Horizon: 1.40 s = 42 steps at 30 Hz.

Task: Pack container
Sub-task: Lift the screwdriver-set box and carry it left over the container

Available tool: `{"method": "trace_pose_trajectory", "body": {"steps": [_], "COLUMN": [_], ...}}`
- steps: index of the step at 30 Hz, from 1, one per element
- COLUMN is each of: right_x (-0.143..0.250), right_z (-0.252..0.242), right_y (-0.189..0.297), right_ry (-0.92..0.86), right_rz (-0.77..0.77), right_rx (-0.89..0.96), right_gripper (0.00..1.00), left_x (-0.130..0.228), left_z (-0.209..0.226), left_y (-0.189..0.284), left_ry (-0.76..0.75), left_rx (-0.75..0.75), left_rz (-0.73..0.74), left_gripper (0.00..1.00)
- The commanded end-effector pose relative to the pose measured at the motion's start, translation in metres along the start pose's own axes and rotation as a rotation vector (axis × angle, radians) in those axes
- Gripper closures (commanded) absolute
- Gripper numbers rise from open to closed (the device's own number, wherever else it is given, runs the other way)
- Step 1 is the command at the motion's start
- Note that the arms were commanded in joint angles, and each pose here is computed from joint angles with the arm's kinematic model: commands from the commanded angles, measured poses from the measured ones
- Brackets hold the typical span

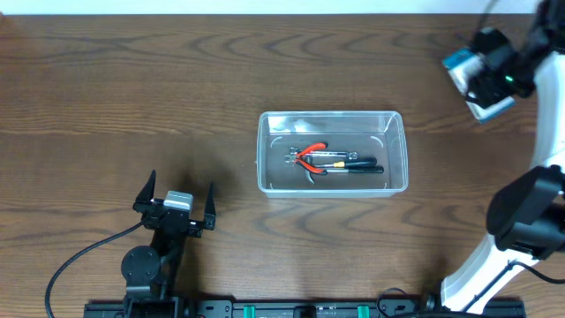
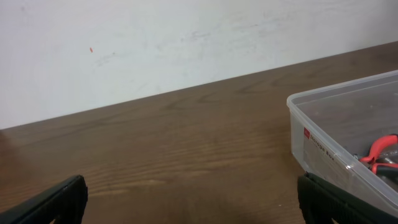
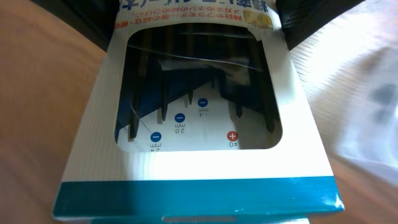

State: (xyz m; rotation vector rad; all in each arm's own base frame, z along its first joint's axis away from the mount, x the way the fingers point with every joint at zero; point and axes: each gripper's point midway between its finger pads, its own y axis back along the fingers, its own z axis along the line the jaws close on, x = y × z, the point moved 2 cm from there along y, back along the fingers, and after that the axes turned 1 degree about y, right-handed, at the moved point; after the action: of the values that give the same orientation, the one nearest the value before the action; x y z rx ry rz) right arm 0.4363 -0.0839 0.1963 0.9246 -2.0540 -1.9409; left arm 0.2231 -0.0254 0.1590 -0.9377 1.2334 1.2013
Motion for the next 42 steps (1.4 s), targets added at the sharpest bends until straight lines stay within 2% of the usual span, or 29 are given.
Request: {"method": "trace_pose_trajectory", "body": {"steps": [1, 10, 19, 27, 36, 40, 42], "right_x": [-0.036, -0.061, -0.073, -0.078, -0.072, -0.060, -0.054], "right_z": [0.034, 0.132, 0.206, 0.238, 0.254, 0.257, 0.259], "right_y": [0.012, 0.012, 0.017, 0.020, 0.017, 0.006, -0.002], "right_ry": [0.126, 0.461, 0.651, 0.727, 0.751, 0.792, 0.800], "right_rz": [-0.043, 0.079, 0.106, 0.085, 0.066, 0.104, 0.126], "right_rx": [-0.027, -0.097, -0.167, -0.215, -0.316, -0.348, -0.361], "right_gripper": [0.53, 0.49, 0.53, 0.51, 0.45, 0.37, 0.36], "left_x": [0.015, 0.015, 0.015, 0.015, 0.015, 0.015, 0.015], "left_z": [-0.002, -0.002, -0.002, -0.002, -0.002, -0.002, -0.002], "left_y": [-0.001, -0.001, -0.001, -0.001, -0.001, -0.001, -0.001], "left_ry": [0.013, 0.013, 0.013, 0.013, 0.013, 0.013, 0.013], "left_rx": [0.006, 0.006, 0.006, 0.006, 0.006, 0.006, 0.006], "left_rz": [0.044, 0.044, 0.044, 0.044, 0.044, 0.044, 0.044], "left_gripper": [0.02, 0.02, 0.02, 0.02, 0.02, 0.02, 0.02]}}
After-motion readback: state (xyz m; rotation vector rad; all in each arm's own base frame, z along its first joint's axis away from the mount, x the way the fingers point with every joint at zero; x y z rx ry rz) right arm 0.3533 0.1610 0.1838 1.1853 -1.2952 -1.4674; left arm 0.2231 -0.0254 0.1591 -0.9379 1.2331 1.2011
